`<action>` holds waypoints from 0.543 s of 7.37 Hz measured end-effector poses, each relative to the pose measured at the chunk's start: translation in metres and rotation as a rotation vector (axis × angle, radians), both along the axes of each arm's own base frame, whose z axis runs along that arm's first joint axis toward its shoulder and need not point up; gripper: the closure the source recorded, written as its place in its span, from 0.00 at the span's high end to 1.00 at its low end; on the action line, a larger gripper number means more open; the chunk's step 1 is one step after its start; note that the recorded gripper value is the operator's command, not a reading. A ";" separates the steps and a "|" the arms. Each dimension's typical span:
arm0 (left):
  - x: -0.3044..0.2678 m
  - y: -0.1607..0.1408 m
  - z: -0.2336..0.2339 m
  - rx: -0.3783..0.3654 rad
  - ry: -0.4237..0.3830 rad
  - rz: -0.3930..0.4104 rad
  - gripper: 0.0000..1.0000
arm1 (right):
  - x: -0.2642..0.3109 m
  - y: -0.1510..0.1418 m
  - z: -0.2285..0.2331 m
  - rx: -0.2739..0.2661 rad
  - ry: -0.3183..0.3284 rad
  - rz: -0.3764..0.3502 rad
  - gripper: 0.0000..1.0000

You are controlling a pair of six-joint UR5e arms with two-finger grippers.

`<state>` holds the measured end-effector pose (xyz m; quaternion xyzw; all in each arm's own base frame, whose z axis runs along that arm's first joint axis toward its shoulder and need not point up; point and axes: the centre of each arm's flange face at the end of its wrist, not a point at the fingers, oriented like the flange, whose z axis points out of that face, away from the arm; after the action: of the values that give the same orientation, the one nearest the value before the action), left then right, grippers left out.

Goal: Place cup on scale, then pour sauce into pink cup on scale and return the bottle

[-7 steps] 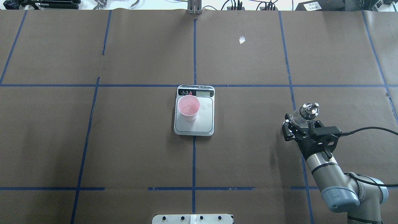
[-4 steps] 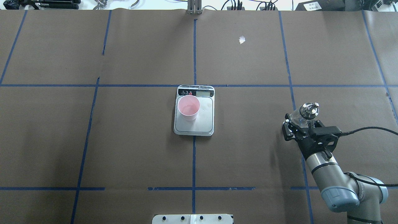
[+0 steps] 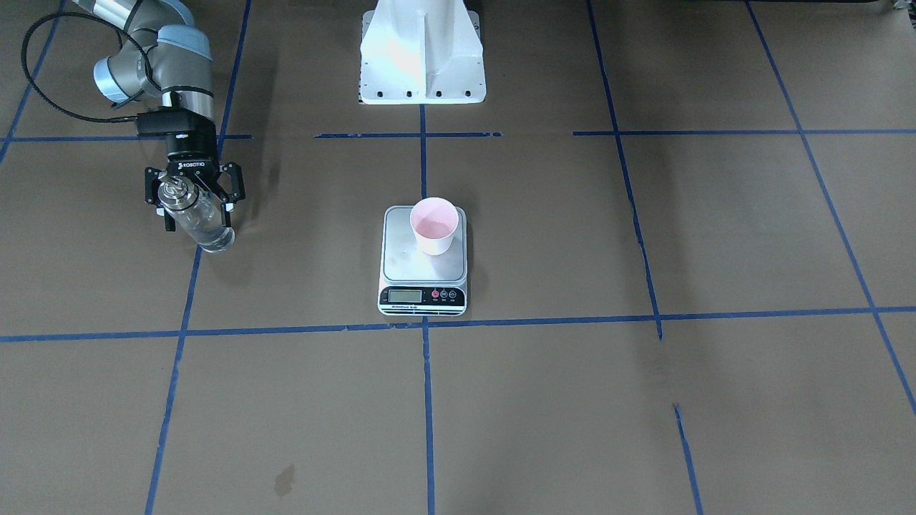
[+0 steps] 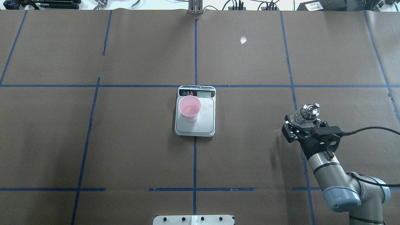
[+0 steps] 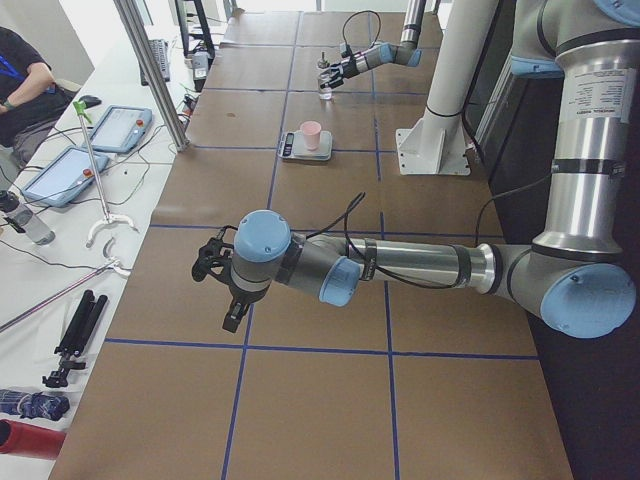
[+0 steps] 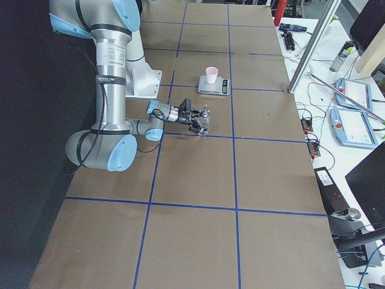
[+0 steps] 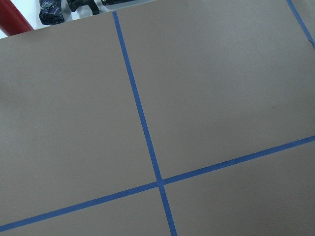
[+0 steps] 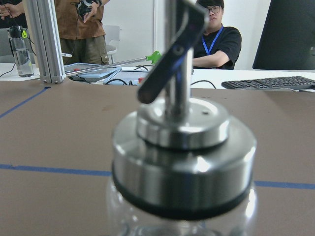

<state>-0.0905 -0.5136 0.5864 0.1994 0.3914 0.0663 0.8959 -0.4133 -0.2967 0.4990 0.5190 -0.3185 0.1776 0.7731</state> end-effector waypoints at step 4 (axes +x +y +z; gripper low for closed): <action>0.000 0.000 0.000 0.000 0.000 -0.001 1.00 | 0.000 -0.001 -0.001 0.003 0.006 0.000 1.00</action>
<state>-0.0906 -0.5140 0.5859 0.1995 0.3914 0.0661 0.8959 -0.4134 -0.2975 0.4985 0.5206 -0.3164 0.1756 0.7733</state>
